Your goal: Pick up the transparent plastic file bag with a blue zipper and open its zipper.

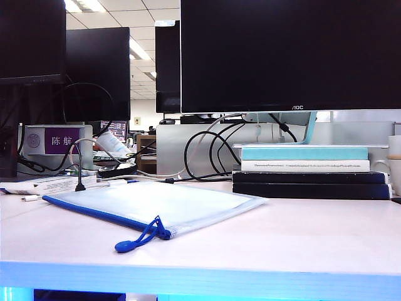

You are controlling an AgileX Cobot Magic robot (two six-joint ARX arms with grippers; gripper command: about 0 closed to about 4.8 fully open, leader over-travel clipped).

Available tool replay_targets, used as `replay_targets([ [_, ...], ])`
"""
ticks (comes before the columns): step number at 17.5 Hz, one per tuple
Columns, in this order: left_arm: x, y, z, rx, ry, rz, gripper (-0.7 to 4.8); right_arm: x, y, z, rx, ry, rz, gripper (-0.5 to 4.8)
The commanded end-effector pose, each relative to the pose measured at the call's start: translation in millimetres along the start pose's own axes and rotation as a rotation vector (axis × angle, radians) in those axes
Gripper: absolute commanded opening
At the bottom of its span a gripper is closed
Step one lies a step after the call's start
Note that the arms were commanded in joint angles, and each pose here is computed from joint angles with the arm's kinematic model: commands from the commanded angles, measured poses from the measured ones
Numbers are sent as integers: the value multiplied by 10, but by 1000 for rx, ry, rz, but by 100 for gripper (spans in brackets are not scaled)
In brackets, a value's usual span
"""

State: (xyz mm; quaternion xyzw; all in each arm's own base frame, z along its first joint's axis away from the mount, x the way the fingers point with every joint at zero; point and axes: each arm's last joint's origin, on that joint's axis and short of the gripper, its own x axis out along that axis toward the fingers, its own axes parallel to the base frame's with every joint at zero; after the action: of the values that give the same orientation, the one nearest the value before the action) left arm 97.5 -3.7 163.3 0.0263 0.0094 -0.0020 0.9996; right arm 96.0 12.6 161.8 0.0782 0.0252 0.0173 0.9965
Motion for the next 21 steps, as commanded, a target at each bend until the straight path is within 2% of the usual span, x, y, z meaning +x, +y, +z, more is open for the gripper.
replay_targets([
  [1, -2, 0, 11, 0, -10, 0, -5, 4, -1, -10, 1, -4, 2, 0],
  [4, -2, 0, 11, 0, -10, 0, -5, 4, -2, -19, 1, 5, 2, -1],
  [6, -3, -4, 13, -5, -13, -12, -5, 4, 1, -2, 43, -13, 5, -1],
  [8, -3, -5, 13, -121, -11, -14, -5, 3, 18, 20, 66, -27, 53, -1],
  [9, -3, -4, 27, -154, -26, -14, -5, 1, 28, 20, 83, -20, 87, -1],
  [10, -7, 0, 91, -233, -88, -19, -5, -5, 43, 37, 105, -10, 129, -1],
  [11, -29, 6, 187, -271, -125, -24, -5, -15, 51, 52, 105, 6, 140, -2],
  [12, -82, 19, 363, -253, -142, -20, -5, -41, 57, 115, 114, 40, 130, -2],
  [13, -139, 34, 578, -230, -148, -15, -5, -44, 74, 228, 190, 26, 129, -2],
  [16, -140, 54, 807, -207, -155, 15, -5, -14, 103, 377, 192, 18, 131, -2],
  [17, -103, 57, 951, -200, -131, 6, -5, 28, 136, 523, 191, 42, 134, -2],
  [19, 2, 45, 1181, -104, -56, -51, -5, 182, 231, 912, 187, 94, 156, -2],
  [21, 118, 36, 1297, -36, 4, -83, -5, 344, 320, 1137, 164, 146, 246, -2],
])
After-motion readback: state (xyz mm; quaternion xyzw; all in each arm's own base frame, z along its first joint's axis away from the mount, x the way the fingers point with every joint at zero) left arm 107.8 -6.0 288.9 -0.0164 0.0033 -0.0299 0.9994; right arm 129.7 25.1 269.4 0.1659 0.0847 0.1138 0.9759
